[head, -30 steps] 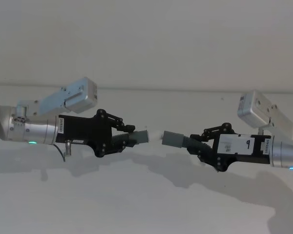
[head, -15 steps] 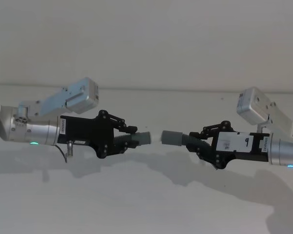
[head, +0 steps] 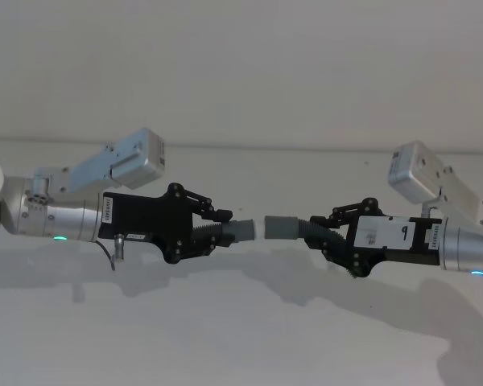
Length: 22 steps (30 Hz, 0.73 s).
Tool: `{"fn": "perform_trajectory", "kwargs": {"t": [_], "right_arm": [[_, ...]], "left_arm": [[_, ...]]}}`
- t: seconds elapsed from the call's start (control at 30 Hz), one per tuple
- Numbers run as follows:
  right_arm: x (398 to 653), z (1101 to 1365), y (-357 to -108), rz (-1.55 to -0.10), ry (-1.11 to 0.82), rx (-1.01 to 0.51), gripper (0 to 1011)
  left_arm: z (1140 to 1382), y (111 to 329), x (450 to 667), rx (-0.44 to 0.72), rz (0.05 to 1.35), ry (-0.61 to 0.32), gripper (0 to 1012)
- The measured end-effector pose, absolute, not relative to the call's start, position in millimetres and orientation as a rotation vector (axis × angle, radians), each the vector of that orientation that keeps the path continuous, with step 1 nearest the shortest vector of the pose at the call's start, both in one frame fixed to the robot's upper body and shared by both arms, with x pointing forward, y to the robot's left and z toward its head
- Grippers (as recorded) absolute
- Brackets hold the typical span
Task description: Use both hands to pick up one end of the pipe from the table, align the ends, and insert them.
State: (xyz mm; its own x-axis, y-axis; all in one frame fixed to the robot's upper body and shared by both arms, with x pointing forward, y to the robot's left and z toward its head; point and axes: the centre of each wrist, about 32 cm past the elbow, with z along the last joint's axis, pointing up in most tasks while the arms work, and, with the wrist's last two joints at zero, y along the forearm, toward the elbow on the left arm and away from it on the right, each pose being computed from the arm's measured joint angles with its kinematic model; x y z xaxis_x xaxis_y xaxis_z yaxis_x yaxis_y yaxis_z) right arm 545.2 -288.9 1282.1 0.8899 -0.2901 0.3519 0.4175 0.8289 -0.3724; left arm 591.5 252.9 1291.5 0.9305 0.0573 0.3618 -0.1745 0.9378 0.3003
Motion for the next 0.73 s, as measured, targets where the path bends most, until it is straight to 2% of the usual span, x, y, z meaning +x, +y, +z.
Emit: {"fn": "perform_trajectory", "kwargs": {"t": [0.73], "right_arm": [[544.7,1283.0,-287.9,-0.369,-0.285,-0.436,275]], "left_arm": [[1292.2,252.0,589.6,0.328,0.121,-0.358,320]]}}
